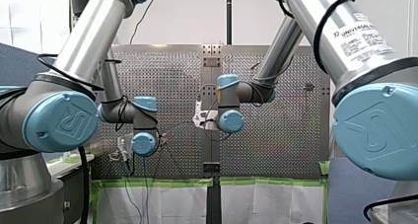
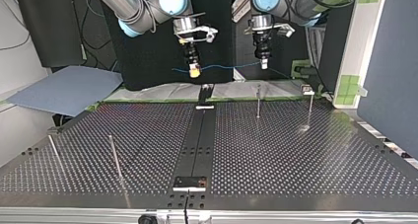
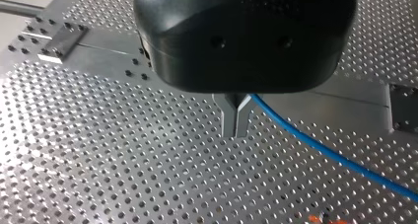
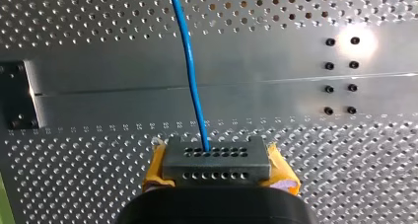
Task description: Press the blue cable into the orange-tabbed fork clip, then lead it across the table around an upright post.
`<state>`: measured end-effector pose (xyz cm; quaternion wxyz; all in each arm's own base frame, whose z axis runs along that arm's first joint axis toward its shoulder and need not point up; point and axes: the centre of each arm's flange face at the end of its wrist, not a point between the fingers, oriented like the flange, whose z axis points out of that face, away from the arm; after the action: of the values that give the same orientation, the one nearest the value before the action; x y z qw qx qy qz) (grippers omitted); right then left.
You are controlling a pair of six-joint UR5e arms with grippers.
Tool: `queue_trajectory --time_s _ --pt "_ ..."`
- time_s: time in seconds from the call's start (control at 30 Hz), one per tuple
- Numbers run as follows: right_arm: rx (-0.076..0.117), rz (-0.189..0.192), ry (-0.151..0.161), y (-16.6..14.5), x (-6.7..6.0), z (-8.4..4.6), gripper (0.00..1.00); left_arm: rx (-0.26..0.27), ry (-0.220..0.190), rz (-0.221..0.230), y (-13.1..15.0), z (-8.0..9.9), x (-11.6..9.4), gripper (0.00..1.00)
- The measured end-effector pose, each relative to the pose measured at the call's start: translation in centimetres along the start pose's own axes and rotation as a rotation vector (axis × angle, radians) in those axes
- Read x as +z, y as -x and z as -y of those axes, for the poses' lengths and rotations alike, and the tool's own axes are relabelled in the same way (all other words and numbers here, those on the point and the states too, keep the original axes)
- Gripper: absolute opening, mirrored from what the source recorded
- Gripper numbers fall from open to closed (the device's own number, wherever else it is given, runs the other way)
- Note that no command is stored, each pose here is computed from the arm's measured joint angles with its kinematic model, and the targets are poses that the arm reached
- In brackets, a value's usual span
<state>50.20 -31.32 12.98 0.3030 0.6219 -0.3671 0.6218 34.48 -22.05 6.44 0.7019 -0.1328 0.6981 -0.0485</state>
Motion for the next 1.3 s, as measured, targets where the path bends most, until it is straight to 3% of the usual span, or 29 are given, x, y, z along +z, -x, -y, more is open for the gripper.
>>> queue_trajectory --time_s 0.27,0.47,0.63,0.9,1.17,1.3 --pt "0.022 -0.043 -0.030 1.6 2.2 0.7 0.00 0.003 0.003 -0.010 -1.7 -2.0 1.8 0.00" --pt "0.033 -0.086 -0.066 2.5 4.1 1.9 0.00 -0.034 -0.007 0.025 -2.3 -2.7 4.6 0.00" --pt "0.031 -0.088 -0.070 3.5 5.3 2.4 0.00 -0.054 -0.013 0.055 -2.8 -3.5 6.9 0.00" --pt "0.028 -0.080 -0.082 5.6 7.0 3.7 0.00 -0.035 0.051 0.073 -4.2 -6.4 8.6 0.00" --pt "0.017 -0.048 -0.087 8.1 8.0 5.2 0.00 0.025 0.140 0.039 -6.1 -10.0 9.0 0.00" --pt "0.019 -0.045 -0.093 9.3 8.6 5.9 0.00 0.042 0.158 0.015 -7.1 -11.4 8.9 0.00"
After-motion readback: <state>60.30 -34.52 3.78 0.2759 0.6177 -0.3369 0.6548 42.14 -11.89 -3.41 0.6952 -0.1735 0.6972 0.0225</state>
